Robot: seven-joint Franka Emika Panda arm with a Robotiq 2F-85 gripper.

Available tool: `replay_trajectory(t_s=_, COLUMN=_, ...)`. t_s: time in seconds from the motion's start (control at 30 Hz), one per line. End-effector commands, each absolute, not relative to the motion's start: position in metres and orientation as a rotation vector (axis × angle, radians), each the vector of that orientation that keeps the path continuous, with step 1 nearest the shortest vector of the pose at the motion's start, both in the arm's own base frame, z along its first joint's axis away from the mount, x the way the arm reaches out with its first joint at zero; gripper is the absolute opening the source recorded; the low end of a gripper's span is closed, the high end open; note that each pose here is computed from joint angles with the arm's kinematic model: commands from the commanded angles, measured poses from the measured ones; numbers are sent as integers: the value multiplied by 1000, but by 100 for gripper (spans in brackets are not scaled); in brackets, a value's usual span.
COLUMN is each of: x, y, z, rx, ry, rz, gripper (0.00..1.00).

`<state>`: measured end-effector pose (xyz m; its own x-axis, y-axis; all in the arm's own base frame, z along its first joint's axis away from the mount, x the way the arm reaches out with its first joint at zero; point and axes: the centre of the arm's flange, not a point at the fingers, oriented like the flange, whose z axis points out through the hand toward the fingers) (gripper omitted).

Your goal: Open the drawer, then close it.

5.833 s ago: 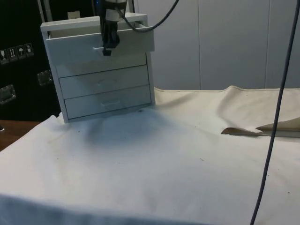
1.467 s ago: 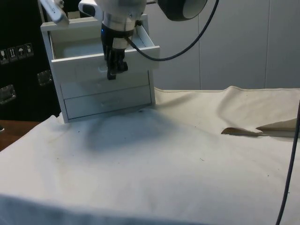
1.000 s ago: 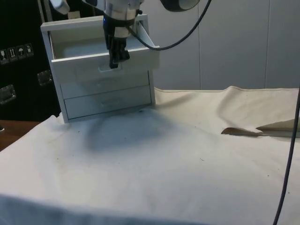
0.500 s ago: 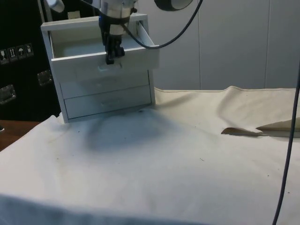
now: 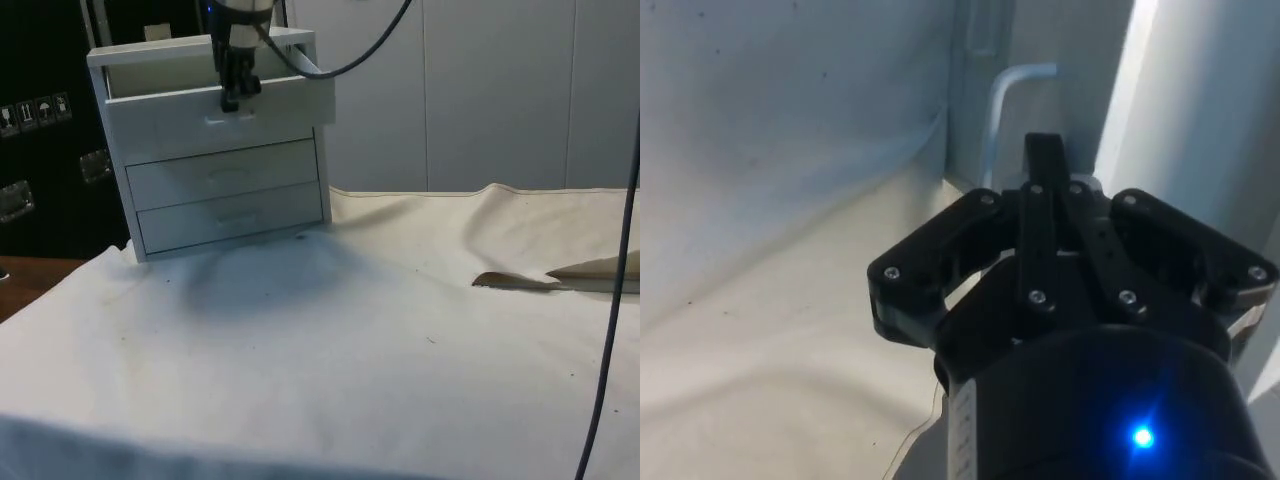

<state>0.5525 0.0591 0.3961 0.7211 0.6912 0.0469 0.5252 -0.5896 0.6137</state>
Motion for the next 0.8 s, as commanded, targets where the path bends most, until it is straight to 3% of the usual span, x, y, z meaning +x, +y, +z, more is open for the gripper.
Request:
replay_trajectory(t_s=0.0, x=555, y=55, z=402, rx=2331, ry=921, rz=379, gripper=0)
replay_trajectory(t_s=0.77, x=579, y=33, z=422, rx=2287, ry=879, rz=397, gripper=0)
